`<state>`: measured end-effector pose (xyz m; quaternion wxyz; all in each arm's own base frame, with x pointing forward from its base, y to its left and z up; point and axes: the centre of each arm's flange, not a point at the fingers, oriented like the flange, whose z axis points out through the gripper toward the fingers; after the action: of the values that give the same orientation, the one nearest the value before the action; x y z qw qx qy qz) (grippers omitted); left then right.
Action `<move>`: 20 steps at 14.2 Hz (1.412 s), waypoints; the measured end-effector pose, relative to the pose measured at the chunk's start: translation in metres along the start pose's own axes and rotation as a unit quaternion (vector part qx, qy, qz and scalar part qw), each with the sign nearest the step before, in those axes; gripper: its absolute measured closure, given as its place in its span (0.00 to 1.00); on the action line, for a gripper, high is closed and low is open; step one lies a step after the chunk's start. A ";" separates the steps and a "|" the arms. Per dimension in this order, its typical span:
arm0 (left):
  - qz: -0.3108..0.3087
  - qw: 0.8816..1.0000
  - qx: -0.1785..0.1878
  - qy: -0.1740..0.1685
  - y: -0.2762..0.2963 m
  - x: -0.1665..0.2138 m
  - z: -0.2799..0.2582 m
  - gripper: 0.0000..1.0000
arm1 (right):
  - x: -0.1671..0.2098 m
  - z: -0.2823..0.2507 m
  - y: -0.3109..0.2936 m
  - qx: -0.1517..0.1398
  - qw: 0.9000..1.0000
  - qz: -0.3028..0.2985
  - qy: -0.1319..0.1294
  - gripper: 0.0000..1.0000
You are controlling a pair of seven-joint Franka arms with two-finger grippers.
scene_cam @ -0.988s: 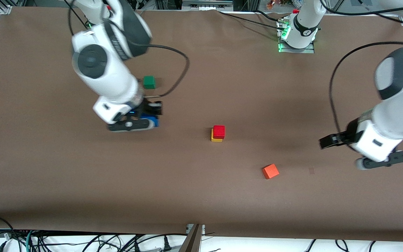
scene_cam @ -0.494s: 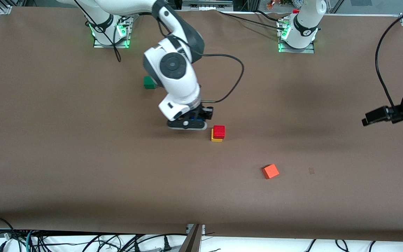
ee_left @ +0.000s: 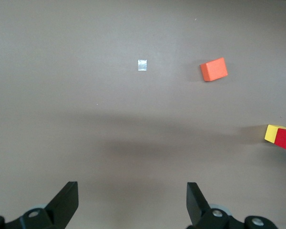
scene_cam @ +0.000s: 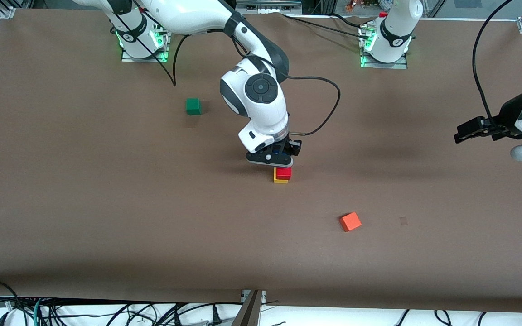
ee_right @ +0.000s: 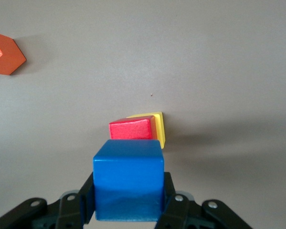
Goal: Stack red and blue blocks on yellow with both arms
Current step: 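Carry the blue cube over the red cube with the right gripper, then lower the blue cube onto the red cube with the right gripper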
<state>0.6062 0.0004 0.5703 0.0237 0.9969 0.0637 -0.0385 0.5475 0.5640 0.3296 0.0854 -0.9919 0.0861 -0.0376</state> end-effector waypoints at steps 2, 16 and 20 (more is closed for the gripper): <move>-0.005 1.000 0.000 -0.003 -0.006 0.003 0.005 0.00 | 0.001 0.004 0.000 0.001 1.000 0.000 0.002 0.45; -0.005 1.000 -0.002 0.005 -0.006 0.009 0.005 0.00 | 0.002 0.028 -0.001 0.007 1.000 -0.004 0.018 0.45; -0.002 1.000 -0.002 0.005 -0.003 0.009 0.006 0.00 | 0.002 0.030 -0.001 0.008 1.000 -0.008 0.024 0.44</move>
<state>0.6143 0.0038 0.5639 0.0258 0.9969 0.0660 -0.0338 0.5524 0.5696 0.3004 0.0913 -0.9906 0.0802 -0.0624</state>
